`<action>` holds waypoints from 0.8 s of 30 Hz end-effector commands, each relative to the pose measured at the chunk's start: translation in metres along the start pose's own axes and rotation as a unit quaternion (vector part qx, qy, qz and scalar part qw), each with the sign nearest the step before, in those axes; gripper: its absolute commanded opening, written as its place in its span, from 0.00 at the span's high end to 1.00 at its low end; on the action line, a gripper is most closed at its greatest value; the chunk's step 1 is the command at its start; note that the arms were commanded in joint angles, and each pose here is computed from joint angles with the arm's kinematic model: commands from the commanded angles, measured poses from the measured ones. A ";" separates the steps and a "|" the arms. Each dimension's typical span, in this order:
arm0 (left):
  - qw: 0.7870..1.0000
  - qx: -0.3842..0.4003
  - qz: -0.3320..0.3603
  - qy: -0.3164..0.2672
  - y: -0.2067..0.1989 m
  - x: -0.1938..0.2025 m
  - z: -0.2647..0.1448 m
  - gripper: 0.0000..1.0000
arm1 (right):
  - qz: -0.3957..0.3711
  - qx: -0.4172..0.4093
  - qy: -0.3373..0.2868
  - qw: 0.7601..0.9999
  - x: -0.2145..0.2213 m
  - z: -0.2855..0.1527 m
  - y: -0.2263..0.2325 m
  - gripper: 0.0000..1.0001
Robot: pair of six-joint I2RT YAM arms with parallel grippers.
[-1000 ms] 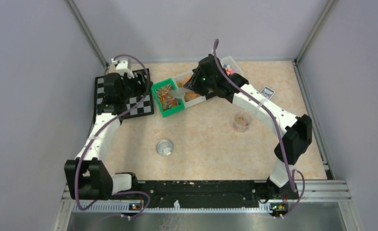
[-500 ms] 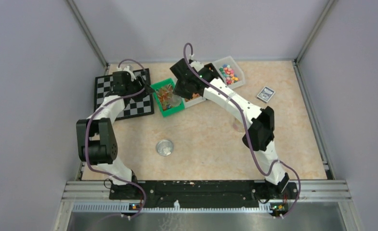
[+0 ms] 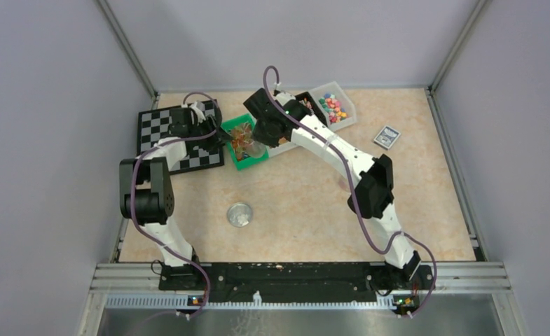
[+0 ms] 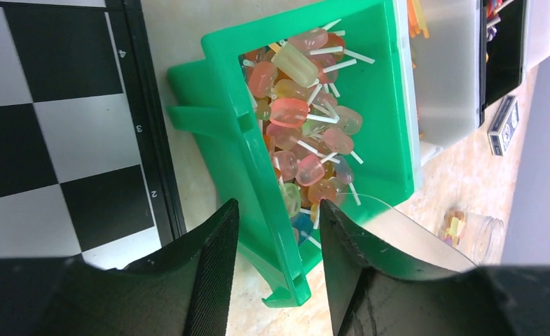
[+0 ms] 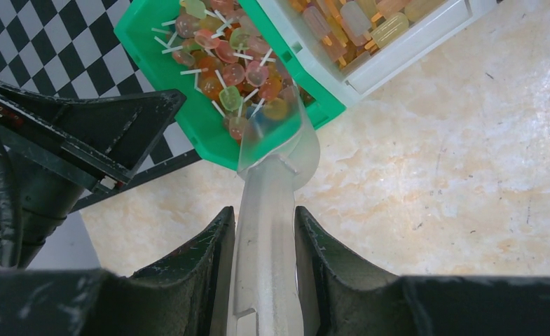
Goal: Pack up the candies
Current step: Scoop the fake candies from the storage box.
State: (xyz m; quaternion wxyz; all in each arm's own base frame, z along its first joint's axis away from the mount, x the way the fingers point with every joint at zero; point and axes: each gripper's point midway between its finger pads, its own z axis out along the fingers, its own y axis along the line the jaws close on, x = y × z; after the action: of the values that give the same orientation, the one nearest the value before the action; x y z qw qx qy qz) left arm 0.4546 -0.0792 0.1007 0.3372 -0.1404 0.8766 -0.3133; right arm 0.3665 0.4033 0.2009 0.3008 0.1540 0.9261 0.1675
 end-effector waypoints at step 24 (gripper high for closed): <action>0.999 0.042 0.014 0.020 -0.011 0.004 0.011 0.67 | -0.043 -0.084 -0.011 0.995 0.021 0.055 0.022 1.00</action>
State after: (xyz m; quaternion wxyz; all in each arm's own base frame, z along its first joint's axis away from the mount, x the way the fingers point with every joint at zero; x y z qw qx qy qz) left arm 0.4509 -0.0904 0.0859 0.3114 -0.1282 0.8782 -0.3397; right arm 0.3851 0.4289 0.1566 0.3117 0.1201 0.9250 0.1814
